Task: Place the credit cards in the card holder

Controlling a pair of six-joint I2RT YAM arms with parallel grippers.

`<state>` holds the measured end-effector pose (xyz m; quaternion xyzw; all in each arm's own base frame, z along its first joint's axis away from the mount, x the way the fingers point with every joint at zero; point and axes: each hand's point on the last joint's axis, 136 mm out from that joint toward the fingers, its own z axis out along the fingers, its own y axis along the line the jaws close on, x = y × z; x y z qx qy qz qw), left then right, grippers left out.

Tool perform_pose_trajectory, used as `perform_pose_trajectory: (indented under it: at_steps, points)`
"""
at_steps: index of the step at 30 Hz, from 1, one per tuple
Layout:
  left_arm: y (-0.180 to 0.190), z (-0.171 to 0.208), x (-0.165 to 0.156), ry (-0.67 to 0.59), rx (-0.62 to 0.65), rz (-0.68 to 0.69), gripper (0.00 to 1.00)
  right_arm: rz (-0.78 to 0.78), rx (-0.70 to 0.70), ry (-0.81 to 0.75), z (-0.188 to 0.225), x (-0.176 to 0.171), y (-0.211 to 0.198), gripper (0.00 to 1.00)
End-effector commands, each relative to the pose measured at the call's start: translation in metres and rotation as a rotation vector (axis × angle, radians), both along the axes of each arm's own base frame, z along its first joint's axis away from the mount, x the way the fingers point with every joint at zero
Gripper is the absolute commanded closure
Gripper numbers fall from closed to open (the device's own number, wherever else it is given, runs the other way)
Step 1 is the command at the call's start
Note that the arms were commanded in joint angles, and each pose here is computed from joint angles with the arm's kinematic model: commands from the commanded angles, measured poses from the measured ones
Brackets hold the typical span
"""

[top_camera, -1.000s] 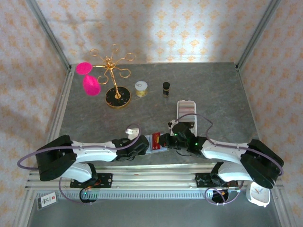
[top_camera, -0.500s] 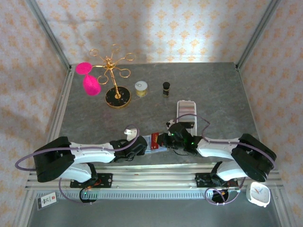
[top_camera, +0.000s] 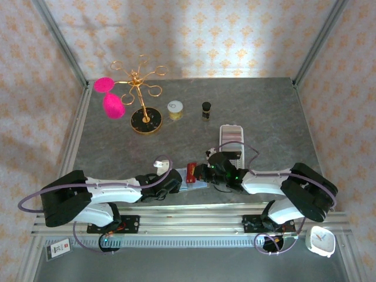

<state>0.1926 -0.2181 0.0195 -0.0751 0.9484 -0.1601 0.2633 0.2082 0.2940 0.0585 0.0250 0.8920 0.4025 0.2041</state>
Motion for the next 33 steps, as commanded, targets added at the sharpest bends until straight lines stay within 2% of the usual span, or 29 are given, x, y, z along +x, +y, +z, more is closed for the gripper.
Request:
perform_pose_trajectory:
  at_steps: [1, 24, 33]
  points:
    - [0.024, -0.023, -0.019, 0.075, 0.087, 0.002, 0.68, -0.014, 0.055, -0.020, 0.011, 0.005, 0.008, 1.00]
    - [0.020, -0.019, -0.015, 0.057, 0.065, 0.009, 0.67, 0.083, -0.021, 0.135, -0.030, -0.037, -0.005, 1.00]
    - [0.022, -0.021, -0.014, 0.039, 0.026, 0.039, 0.64, 0.126, 0.028, 0.154, -0.027, -0.043, 0.006, 1.00]
